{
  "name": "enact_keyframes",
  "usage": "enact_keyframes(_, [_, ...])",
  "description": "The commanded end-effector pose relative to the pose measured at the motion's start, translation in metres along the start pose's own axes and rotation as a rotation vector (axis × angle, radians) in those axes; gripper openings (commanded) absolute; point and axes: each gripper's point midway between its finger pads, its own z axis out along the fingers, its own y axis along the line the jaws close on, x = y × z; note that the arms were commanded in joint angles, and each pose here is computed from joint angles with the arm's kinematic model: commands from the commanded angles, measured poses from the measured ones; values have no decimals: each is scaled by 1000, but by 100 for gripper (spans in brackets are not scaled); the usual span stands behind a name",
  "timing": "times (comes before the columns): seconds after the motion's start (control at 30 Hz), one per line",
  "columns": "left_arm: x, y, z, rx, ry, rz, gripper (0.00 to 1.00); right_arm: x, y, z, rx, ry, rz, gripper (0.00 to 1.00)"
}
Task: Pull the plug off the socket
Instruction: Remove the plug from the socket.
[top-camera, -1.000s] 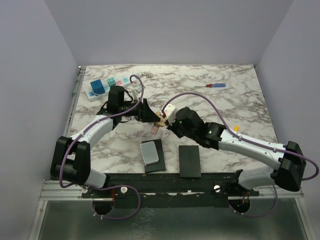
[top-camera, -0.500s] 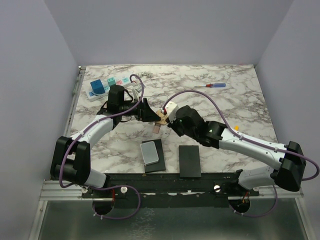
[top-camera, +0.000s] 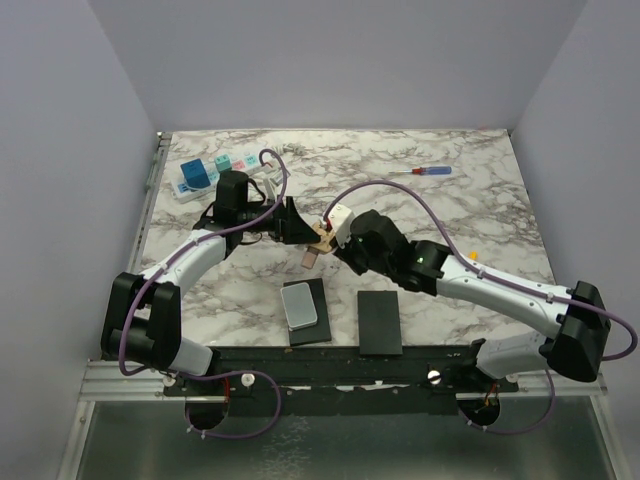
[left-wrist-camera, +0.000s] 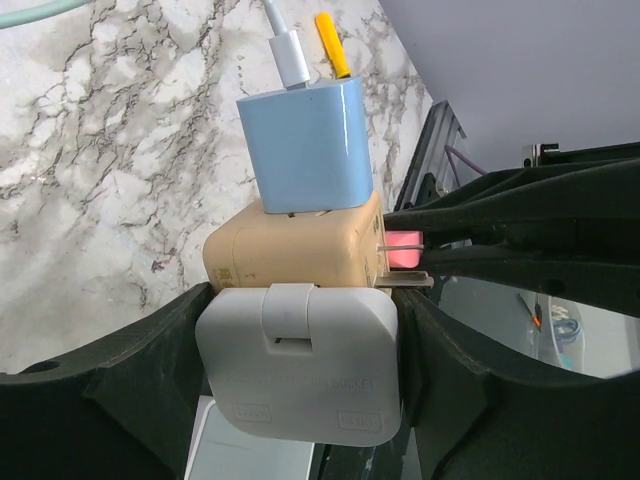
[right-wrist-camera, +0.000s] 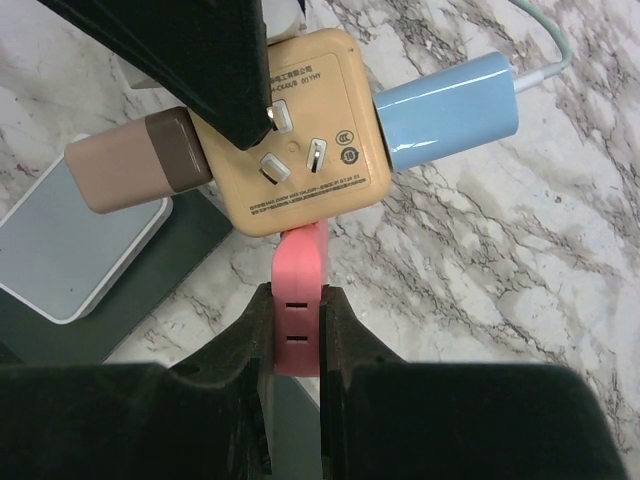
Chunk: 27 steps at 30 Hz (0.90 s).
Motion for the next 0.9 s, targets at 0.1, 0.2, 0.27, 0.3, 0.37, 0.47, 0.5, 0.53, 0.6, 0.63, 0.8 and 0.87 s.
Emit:
enact_keyframes(0.1, [-24, 12, -5, -60, -74, 51, 0, -8, 34, -4, -130, 7, -20, 1])
enact_keyframes(0.2, [-24, 13, -5, -63, -76, 50, 0, -11, 38, -5, -138, 4, -27, 1])
enact_keyframes(0.27, [-25, 14, -6, -65, -78, 48, 0, -12, 38, -6, -139, 5, -33, 1])
enact_keyframes(0.3, [-25, 14, -6, -66, -79, 49, 0, -12, 38, -7, -138, 7, -38, 1])
enact_keyframes(0.37, [-26, 16, -8, -71, -82, 46, 0, -10, 36, -8, -130, 17, -52, 1])
enact_keyframes(0.47, [-27, 18, -9, -73, -84, 41, 0, -4, 28, -10, -97, 39, -84, 1])
enact_keyframes(0.5, [-26, 18, -9, -69, -81, 39, 0, -3, 24, -11, -80, 44, -93, 1])
enact_keyframes(0.53, [-24, 18, -8, -65, -75, 35, 0, -3, 21, -12, -66, 44, -99, 1])
enact_keyframes(0.6, [-23, 18, -8, -58, -70, 31, 0, -3, 16, -16, -41, 39, -102, 1])
enact_keyframes(0.63, [-23, 18, -8, -57, -69, 30, 0, -4, 14, -17, -31, 37, -101, 0])
enact_keyframes(0.8, [-21, 20, -7, -53, -62, 26, 0, -6, 4, -22, 16, 24, -110, 1])
enact_keyframes(0.87, [-21, 20, -7, -51, -61, 26, 0, -9, 1, -24, 30, 13, -96, 1])
